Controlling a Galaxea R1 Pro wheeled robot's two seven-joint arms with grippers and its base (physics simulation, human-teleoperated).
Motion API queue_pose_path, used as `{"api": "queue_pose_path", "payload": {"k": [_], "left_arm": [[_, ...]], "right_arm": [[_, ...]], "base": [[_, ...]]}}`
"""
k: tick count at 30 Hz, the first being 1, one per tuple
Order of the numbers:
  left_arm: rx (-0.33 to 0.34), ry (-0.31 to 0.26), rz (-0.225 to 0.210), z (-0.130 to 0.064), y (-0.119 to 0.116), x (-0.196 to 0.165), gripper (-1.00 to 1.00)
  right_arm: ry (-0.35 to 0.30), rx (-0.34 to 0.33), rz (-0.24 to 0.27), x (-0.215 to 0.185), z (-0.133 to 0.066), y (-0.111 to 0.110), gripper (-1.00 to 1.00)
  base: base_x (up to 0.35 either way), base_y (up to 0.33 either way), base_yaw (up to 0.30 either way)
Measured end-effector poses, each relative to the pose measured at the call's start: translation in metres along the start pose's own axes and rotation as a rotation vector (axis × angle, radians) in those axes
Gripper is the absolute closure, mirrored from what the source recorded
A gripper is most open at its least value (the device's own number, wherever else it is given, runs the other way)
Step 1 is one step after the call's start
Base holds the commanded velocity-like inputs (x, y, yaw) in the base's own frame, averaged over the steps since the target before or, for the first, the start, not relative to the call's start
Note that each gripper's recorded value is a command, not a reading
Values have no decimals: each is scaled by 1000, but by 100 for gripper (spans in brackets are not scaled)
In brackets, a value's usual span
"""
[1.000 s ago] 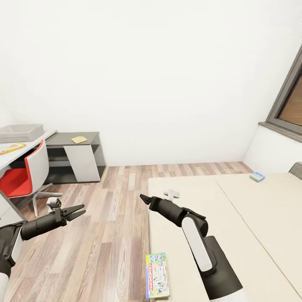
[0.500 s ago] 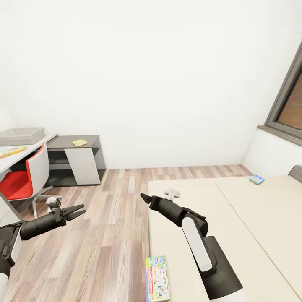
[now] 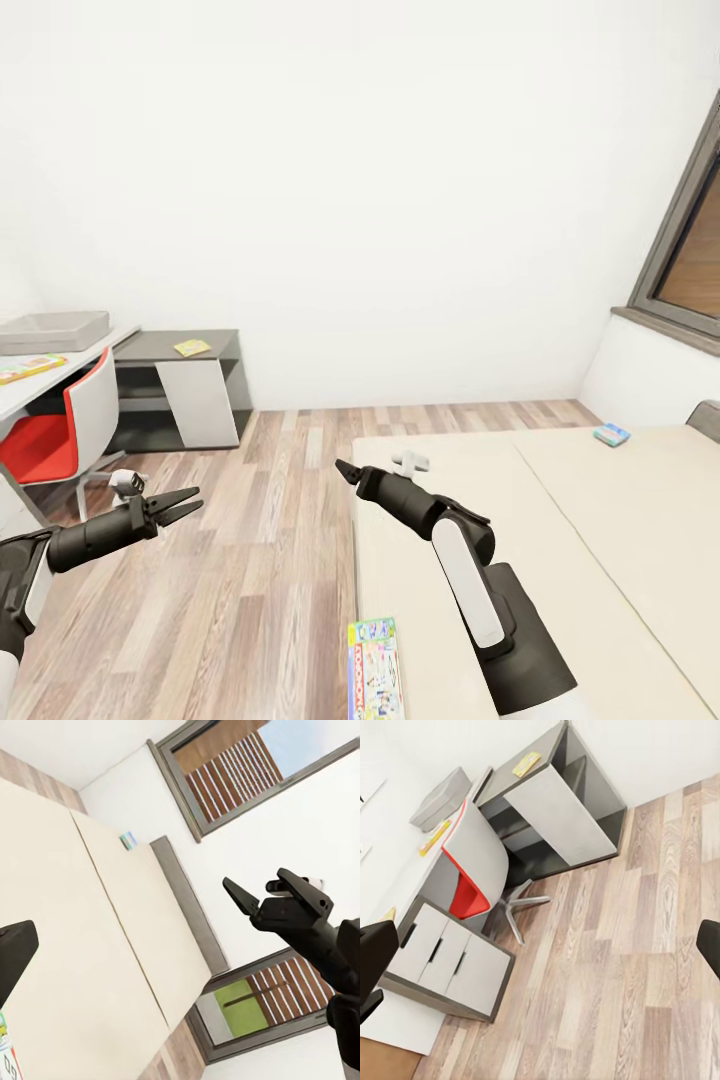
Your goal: Put all the toys in the child's room - the three board games (two on the bed and one on the table), the two jigsaw puzzles on the table, and the tennis ball on the table - inside the toy box on the table in the child's room.
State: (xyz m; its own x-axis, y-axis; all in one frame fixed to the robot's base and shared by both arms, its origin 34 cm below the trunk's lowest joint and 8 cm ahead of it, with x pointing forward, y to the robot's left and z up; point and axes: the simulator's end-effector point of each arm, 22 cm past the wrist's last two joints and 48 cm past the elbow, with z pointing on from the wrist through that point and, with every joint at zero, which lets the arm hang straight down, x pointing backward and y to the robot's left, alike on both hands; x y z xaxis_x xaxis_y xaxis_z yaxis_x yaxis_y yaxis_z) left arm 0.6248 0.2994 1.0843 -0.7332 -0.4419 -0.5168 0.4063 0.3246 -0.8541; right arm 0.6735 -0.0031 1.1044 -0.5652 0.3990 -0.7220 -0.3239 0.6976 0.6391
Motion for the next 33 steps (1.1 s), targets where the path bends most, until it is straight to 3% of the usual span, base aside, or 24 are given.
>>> {"api": "queue_pose_path", "payload": {"k": [17, 33], "left_arm": [[7, -5, 13, -1, -7, -3, -100], [8, -6, 14, -1, -8, -4, -100]], "right_arm": [[-16, 18, -3, 0, 1, -5, -100], [10, 43, 13, 15, 7, -19, -100]], "base": [[0, 0, 10], [0, 0, 0]]}}
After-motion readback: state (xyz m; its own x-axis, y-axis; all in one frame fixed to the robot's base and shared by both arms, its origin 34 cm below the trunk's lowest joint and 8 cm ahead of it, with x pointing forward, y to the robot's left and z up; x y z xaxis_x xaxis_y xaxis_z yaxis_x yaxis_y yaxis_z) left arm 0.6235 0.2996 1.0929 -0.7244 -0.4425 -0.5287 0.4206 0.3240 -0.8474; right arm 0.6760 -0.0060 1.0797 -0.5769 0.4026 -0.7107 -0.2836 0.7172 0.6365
